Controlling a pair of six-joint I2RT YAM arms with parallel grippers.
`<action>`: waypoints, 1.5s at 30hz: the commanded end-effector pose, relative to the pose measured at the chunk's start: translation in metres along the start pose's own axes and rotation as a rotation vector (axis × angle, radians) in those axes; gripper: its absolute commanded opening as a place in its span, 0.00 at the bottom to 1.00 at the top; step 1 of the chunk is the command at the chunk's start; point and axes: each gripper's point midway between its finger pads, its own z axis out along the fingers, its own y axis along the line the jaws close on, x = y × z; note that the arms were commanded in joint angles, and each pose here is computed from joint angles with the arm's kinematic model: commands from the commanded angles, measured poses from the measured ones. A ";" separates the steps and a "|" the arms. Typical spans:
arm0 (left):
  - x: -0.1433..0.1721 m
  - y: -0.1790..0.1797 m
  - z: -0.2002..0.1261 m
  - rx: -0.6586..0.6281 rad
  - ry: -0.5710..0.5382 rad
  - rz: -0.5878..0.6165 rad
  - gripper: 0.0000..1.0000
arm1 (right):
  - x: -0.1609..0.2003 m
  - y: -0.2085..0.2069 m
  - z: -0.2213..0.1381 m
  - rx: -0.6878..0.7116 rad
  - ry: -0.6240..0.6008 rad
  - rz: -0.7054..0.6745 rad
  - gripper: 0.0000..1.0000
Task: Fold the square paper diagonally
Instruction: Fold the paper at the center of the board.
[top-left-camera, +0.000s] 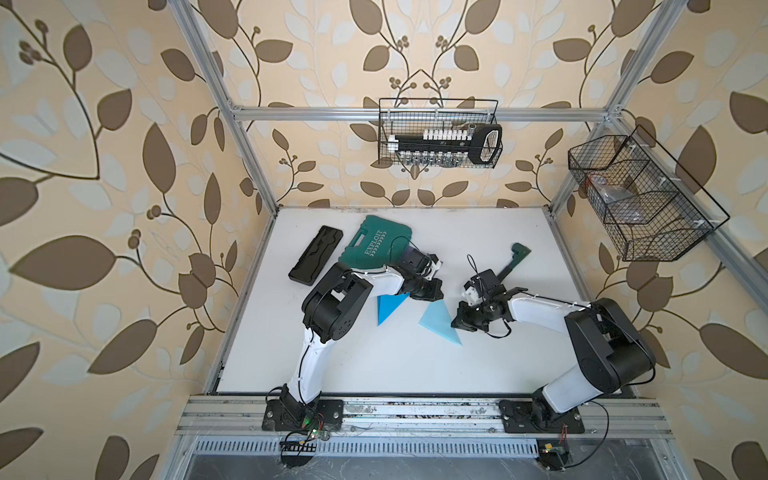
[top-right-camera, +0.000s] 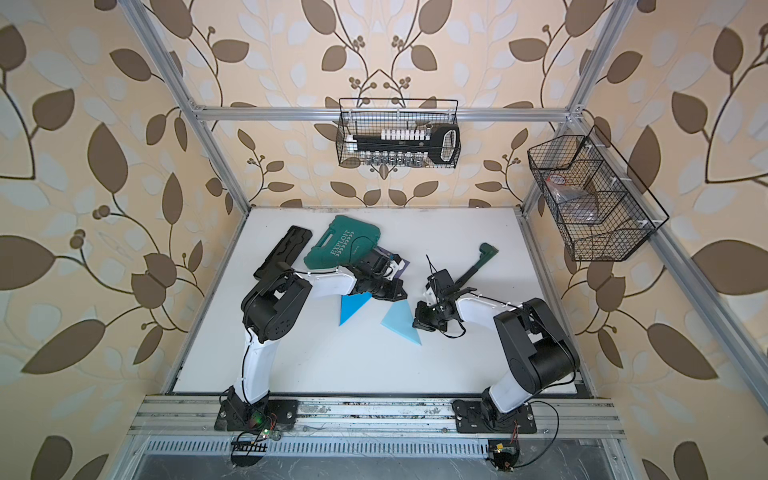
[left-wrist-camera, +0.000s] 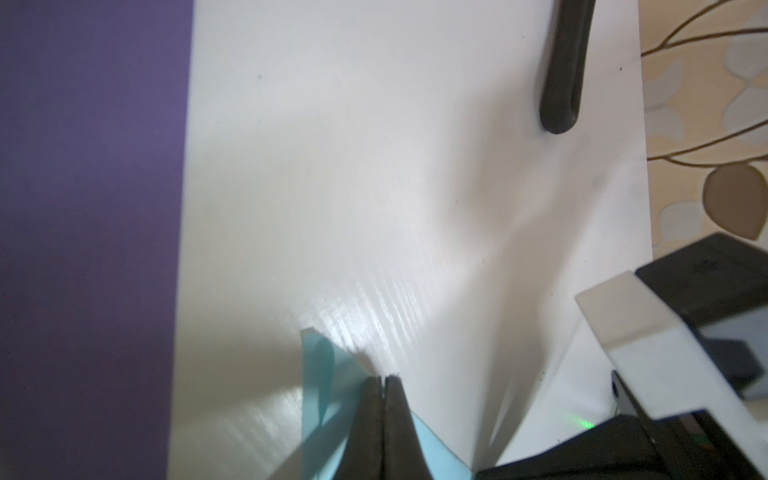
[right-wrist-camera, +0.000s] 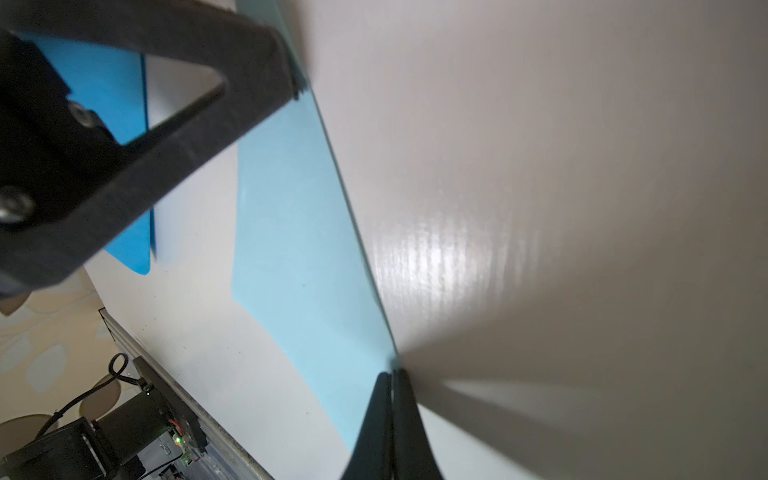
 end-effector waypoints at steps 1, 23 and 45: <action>0.016 0.043 -0.013 -0.162 0.038 -0.038 0.00 | 0.026 -0.035 -0.001 0.137 0.084 0.039 0.00; 0.052 0.049 -0.023 -0.246 -0.006 -0.199 0.00 | -0.021 0.051 -0.024 -0.062 -0.061 0.068 0.00; 0.054 0.043 -0.029 -0.237 -0.043 -0.252 0.00 | 0.001 0.025 0.010 0.103 -0.012 0.129 0.00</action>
